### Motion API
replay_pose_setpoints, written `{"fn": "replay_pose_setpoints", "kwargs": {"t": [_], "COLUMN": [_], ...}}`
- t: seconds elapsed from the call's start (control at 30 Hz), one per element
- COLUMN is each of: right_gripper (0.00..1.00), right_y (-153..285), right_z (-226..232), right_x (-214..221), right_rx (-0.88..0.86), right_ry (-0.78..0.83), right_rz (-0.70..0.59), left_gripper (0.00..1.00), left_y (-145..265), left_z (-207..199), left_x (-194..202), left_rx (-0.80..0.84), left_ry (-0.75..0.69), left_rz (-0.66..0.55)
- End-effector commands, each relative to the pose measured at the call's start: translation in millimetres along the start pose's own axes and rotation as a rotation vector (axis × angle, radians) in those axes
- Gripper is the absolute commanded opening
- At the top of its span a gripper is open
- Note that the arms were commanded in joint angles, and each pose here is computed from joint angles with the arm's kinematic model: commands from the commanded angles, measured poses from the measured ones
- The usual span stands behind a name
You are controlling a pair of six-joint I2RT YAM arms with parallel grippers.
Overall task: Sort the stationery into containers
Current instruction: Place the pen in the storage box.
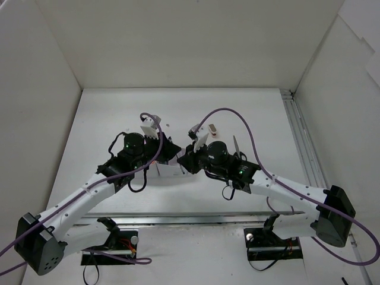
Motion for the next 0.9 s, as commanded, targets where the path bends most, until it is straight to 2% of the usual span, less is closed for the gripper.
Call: {"fn": "replay_pose_setpoints", "kwargs": {"t": [0.0,0.03,0.07,0.13,0.17,0.23,0.27,0.33,0.5,0.63,0.73,0.87], "right_gripper": [0.0,0.01,0.19,0.38,0.58,0.71,0.98,0.98,0.98,0.98,0.98,0.98], "right_y": [5,5,5,6,7,10,11,15,30,40,43,42], "right_z": [14,14,12,11,10,7,6,1,-16,-31,-39,-46], "right_x": [-33,-32,-31,-31,-30,-29,-27,-25,-22,-18,-16,-16], "right_rx": [-0.089,-0.081,-0.069,-0.043,-0.029,-0.001,0.012,0.07,0.237,0.306,0.325,0.333], "right_ry": [0.028,0.033,0.032,0.026,0.025,0.023,0.026,0.015,-0.004,-0.039,-0.047,-0.045], "right_rz": [-0.16,-0.152,-0.136,-0.124,-0.117,-0.103,-0.097,-0.082,-0.095,-0.064,-0.06,-0.042], "left_gripper": [0.02,0.0,0.0,0.0,0.0,0.0,0.0,0.0,0.0,0.0,0.0,0.0], "left_y": [7,10,11,21,24,39,46,64,101,101,94,79], "left_z": [-16,-17,-16,-16,-10,-9,-2,-1,23,53,71,83], "left_x": [-23,-25,-25,-30,-30,-37,-36,-42,-55,-54,-51,-50], "left_rx": [0.056,0.056,0.041,0.011,-0.063,-0.124,-0.204,-0.238,-0.462,-0.63,-0.676,-0.639], "left_ry": [-0.024,-0.026,-0.039,-0.053,-0.056,-0.082,-0.098,-0.112,-0.155,-0.185,-0.182,-0.227], "left_rz": [-0.122,-0.133,-0.139,-0.175,-0.193,-0.253,-0.264,-0.323,-0.491,-0.497,-0.484,-0.485]}}
Point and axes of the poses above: each gripper's point midway between its finger pads, its own y axis back along the fingers, its own z axis along the line the jaws close on, x = y × z, the point moved 10 cm from there along y, back along the fingers, and after that the axes turned 1 degree about y, right-handed, at the moved point
